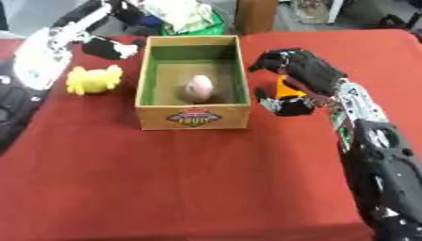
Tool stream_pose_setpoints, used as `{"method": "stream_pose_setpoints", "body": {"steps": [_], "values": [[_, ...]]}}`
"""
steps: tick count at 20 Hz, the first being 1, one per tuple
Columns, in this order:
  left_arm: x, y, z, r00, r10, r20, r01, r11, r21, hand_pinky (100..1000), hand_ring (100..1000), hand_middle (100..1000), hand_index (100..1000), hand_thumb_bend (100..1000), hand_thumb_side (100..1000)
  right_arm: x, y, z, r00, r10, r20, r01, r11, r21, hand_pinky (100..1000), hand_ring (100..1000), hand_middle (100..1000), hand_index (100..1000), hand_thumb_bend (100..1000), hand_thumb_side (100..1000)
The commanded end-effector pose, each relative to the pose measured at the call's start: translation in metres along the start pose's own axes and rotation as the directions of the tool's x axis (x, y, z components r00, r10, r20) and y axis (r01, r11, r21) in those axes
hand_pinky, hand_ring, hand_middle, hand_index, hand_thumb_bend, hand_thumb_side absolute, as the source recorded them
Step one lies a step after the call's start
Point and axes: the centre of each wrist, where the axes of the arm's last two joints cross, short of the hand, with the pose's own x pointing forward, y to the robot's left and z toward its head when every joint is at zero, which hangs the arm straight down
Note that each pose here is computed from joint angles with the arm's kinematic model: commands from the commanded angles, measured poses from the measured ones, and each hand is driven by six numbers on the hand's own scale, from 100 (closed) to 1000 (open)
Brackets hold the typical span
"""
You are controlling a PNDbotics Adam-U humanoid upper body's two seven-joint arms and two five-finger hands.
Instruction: Pick up objects on the table and place them in the box.
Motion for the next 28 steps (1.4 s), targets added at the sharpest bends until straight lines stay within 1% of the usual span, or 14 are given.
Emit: {"method": "stream_pose_setpoints", "body": {"steps": [1,4,6,9,12,13,14,16,19,21,22,24,26,28], "values": [[-0.018,0.024,0.019,0.991,-0.082,-0.105,0.085,0.996,0.033,799,719,700,803,317,282,-0.009,-0.015,0.005,0.999,0.035,-0.01,-0.035,0.999,-0.009,600,682,674,798,100,333],[-0.037,0.008,0.036,0.968,-0.136,-0.212,0.123,0.99,-0.069,805,732,714,803,344,296,-0.009,-0.015,0.006,0.999,0.035,-0.011,-0.035,0.999,-0.01,600,683,674,798,100,333],[-0.046,0.0,0.042,0.953,-0.16,-0.258,0.13,0.983,-0.128,808,740,731,808,363,303,-0.009,-0.015,0.006,0.999,0.035,-0.011,-0.035,0.999,-0.009,601,683,674,798,100,333],[-0.057,-0.01,0.045,0.939,-0.191,-0.287,0.138,0.972,-0.192,806,747,751,815,389,307,-0.009,-0.015,0.006,0.999,0.035,-0.011,-0.035,0.999,-0.011,602,684,675,798,100,333],[-0.063,-0.021,0.045,0.933,-0.219,-0.286,0.153,0.959,-0.238,800,732,728,804,379,306,-0.009,-0.014,0.005,0.999,0.034,-0.009,-0.034,0.999,-0.013,602,684,675,798,100,334],[-0.065,-0.024,0.045,0.931,-0.228,-0.286,0.157,0.955,-0.25,789,711,699,791,354,299,-0.009,-0.014,0.005,0.999,0.033,-0.009,-0.033,0.999,-0.013,602,683,674,798,100,334],[-0.066,-0.027,0.044,0.929,-0.235,-0.286,0.163,0.954,-0.253,766,675,647,767,290,282,-0.009,-0.014,0.005,0.999,0.032,-0.01,-0.032,0.999,-0.013,601,683,674,798,100,334],[-0.067,-0.032,0.042,0.926,-0.248,-0.286,0.181,0.954,-0.241,746,629,599,751,252,271,-0.008,-0.013,0.005,0.999,0.031,-0.01,-0.031,0.999,-0.01,602,683,674,798,100,335],[-0.066,-0.039,0.037,0.921,-0.27,-0.28,0.214,0.953,-0.216,718,589,548,718,201,253,-0.007,-0.011,0.005,1.0,0.03,-0.009,-0.03,1.0,-0.008,601,683,673,798,100,335],[-0.065,-0.042,0.034,0.92,-0.276,-0.279,0.239,0.958,-0.16,680,529,475,646,143,233,-0.007,-0.011,0.004,1.0,0.029,-0.007,-0.029,1.0,-0.008,601,683,673,798,100,335],[-0.066,-0.045,0.033,0.919,-0.276,-0.28,0.25,0.96,-0.126,652,476,394,569,117,223,-0.007,-0.011,0.004,1.0,0.029,-0.007,-0.029,1.0,-0.008,601,683,673,798,100,335],[-0.065,-0.048,0.031,0.921,-0.264,-0.285,0.26,0.964,-0.052,616,399,275,461,100,212,-0.007,-0.01,0.004,1.0,0.028,-0.008,-0.028,1.0,-0.008,601,683,672,798,100,335],[-0.063,-0.047,0.029,0.927,-0.241,-0.286,0.258,0.966,0.024,590,345,196,405,100,208,-0.007,-0.01,0.005,1.0,0.028,-0.008,-0.028,1.0,-0.006,601,683,673,798,100,336],[-0.058,-0.042,0.024,0.939,-0.201,-0.28,0.241,0.963,0.117,570,316,154,377,100,204,-0.007,-0.009,0.005,1.0,0.027,-0.008,-0.027,1.0,-0.004,601,683,672,797,100,335]]}}
